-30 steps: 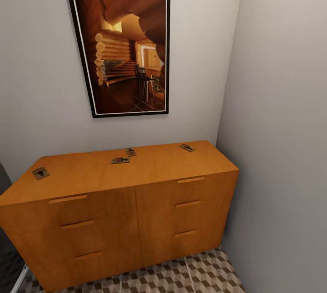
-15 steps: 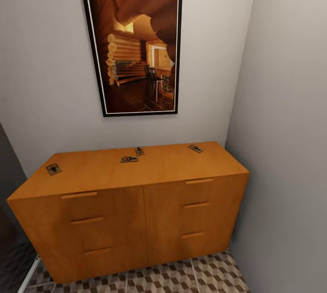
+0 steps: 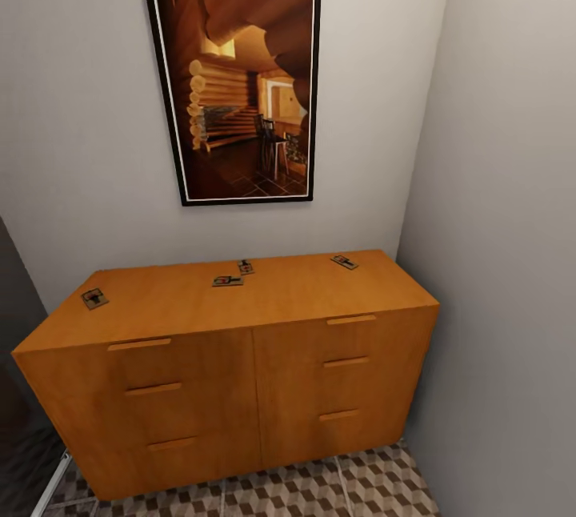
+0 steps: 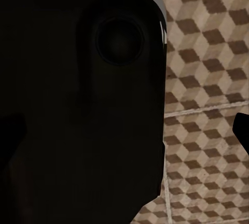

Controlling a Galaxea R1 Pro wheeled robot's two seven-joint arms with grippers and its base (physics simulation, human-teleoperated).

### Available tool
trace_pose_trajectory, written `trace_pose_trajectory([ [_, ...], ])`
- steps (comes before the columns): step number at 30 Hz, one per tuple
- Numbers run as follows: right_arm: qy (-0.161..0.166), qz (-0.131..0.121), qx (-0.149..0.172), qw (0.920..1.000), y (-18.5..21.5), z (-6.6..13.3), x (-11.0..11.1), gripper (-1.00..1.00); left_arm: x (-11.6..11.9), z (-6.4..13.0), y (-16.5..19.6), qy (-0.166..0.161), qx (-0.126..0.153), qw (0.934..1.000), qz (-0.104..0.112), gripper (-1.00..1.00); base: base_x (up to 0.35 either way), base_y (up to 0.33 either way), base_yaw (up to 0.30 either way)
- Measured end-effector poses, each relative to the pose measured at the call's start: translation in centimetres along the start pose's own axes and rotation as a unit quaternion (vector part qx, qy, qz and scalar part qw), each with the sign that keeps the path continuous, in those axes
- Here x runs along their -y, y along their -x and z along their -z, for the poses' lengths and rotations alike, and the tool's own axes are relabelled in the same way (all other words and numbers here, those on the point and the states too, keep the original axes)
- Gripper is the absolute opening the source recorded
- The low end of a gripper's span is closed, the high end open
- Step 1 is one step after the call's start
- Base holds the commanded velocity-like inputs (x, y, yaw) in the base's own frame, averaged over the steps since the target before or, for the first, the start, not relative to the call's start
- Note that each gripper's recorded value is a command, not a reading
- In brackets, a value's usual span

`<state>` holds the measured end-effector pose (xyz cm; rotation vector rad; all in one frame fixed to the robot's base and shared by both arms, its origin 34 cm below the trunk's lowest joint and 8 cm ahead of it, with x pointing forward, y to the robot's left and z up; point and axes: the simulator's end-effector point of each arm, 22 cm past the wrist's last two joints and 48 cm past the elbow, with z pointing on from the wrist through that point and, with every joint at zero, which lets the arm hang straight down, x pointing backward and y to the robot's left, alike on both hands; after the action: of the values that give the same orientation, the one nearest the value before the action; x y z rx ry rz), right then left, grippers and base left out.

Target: Take the four mousetraps from the cabinet in the bathroom and place them on the bathroom floor. Make sure all four end up on the same floor surface, and ensure that at least two of them are either under or directly next to the same bathroom sink.

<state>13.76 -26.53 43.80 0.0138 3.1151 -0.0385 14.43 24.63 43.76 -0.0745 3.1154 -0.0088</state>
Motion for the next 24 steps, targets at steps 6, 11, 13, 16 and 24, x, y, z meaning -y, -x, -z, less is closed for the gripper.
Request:
trace_pose_trajectory([
  [6,0.0,0.003,0.0,1.0,0.0,0.0,0.0,1.0,0.0,0.0,0.1,0.0,0.001,1.0,-0.001,1.0,0.0,0.0,0.0],
  [11,-0.002,0.005,-0.003,1.0,-0.1,0.0,0.1,1.0,-0.1,0.0,0.4,0.001,0.005,1.0,-0.003,1.0,0.0,0.0,0.0],
  [13,-0.002,0.005,-0.003,1.0,0.0,0.0,0.2,1.0,-0.2,0.0,1.3,0.001,0.014,0.9999,-0.004,1.0,0.0,0.0,0.0],
  [16,-0.002,0.005,0.004,1.0,0.8,0.0,0.3,1.0,-0.2,0.0,3.5,0.0,0.037,0.9993,-0.004,1.0,0.0,0.0,0.0],
  [24,-0.003,0.006,0.045,0.999,6.2,0.1,0.5,1.0,-0.8,0.8,9.9,0.003,0.102,0.9948,-0.004,1.0,0.0,0.0,0.0],
])
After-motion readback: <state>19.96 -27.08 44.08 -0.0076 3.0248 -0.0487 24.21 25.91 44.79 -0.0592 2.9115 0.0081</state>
